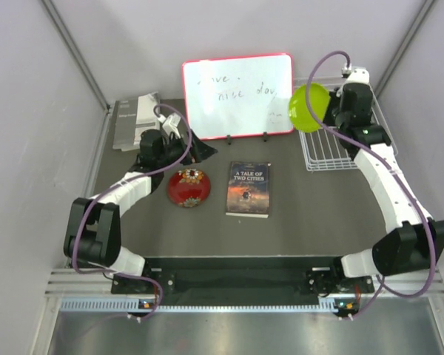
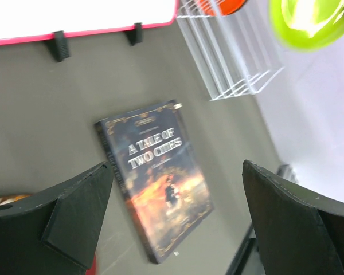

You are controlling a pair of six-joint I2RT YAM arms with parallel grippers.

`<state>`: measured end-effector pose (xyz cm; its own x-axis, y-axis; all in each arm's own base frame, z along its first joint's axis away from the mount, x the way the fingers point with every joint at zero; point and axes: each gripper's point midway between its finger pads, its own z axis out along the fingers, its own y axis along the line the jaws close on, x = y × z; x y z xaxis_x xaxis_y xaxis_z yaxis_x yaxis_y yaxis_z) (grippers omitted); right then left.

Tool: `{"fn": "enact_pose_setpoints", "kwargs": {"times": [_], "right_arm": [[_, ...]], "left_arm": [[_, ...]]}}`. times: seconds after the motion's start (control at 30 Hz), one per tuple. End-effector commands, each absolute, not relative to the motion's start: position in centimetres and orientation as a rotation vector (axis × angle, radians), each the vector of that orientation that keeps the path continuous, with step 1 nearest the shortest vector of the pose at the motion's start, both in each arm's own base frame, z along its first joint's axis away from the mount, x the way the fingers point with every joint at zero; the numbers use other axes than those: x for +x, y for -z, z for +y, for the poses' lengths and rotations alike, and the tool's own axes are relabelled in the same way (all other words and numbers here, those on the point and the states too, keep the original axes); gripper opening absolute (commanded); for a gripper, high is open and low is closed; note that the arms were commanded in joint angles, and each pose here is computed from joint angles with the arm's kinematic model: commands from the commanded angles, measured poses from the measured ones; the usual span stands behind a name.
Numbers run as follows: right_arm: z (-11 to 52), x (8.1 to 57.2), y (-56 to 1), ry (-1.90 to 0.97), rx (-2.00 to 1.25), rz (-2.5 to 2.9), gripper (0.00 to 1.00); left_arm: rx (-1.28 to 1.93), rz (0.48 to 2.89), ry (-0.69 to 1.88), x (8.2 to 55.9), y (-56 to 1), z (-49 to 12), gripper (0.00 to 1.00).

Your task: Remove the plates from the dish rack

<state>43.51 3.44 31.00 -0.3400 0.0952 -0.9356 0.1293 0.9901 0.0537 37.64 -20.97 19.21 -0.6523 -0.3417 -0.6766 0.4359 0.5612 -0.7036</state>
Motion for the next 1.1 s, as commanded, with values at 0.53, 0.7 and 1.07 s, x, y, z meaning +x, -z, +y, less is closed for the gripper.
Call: {"fn": "enact_pose_setpoints", "kwargs": {"times": [0.53, 0.7, 1.07], "right_arm": [[19.0, 35.9, -27.6, -0.808, -0.014, 1.948, 0.0], [21.1, 35.2, -26.8, -0.893, -0.02, 1.958, 0.0], [24.3, 34.3, -26.2, -1.014, -0.066, 1.968, 0.0]], "left_arm": [[0.181, 1.748, 1.428, 36.5, -22.3, -26.6, 0.99], [0.179, 1.747, 1.43, 36.3, -22.0, -26.8, 0.99], [0.178, 1.75, 1.416, 36.9, -21.8, -27.1, 0.6]]}}
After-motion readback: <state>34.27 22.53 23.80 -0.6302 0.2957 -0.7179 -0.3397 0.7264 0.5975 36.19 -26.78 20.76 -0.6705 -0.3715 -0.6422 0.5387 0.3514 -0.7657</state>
